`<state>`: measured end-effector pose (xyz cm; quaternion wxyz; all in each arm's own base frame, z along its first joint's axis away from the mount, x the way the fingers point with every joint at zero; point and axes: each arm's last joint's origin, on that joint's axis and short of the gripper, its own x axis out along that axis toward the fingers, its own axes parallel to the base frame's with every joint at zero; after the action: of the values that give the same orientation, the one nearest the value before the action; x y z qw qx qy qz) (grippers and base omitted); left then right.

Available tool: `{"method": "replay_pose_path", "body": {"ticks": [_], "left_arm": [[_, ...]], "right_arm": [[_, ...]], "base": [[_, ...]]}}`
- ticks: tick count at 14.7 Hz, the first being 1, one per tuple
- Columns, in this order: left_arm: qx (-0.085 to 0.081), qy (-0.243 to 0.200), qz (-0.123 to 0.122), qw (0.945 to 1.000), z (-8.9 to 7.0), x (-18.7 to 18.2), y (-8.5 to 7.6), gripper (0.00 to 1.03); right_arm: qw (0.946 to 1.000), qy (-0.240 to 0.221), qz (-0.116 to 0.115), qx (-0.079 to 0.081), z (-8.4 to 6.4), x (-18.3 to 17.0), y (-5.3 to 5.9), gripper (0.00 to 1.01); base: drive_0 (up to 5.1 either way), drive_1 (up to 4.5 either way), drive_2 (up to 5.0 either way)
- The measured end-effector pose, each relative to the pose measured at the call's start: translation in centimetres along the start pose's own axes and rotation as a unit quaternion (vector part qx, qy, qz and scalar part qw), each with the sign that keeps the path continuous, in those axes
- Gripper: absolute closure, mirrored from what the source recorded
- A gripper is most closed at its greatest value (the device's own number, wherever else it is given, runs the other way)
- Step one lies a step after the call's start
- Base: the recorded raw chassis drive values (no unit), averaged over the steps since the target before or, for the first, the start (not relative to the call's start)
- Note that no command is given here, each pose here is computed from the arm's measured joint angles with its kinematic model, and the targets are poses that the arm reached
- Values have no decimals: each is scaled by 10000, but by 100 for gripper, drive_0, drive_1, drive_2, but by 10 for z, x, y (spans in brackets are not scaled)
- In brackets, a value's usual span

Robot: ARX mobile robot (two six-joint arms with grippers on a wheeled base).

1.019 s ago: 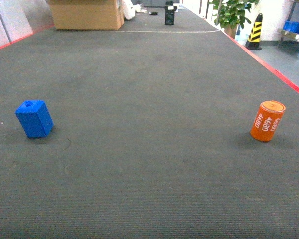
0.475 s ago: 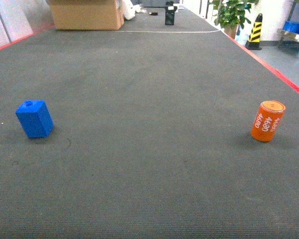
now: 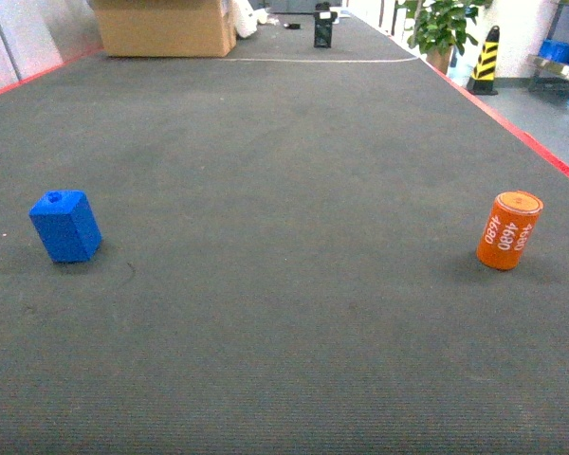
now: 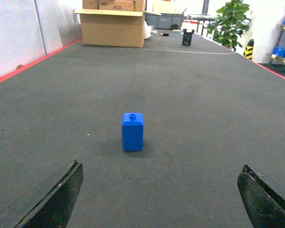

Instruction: Sort blue parts and orange caps into right shelf containers

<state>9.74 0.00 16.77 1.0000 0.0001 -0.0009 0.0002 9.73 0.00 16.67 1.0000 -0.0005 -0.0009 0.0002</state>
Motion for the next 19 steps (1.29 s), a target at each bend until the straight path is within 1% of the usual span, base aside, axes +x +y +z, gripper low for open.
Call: {"method": "replay_pose_path", "body": {"ticks": [19], "left_arm": [[0, 2, 0, 10000, 0, 0, 0, 5]], "right_arm": [[10000, 0, 0, 0, 0, 0, 0, 3]], "base": [[0, 0, 0]]}}
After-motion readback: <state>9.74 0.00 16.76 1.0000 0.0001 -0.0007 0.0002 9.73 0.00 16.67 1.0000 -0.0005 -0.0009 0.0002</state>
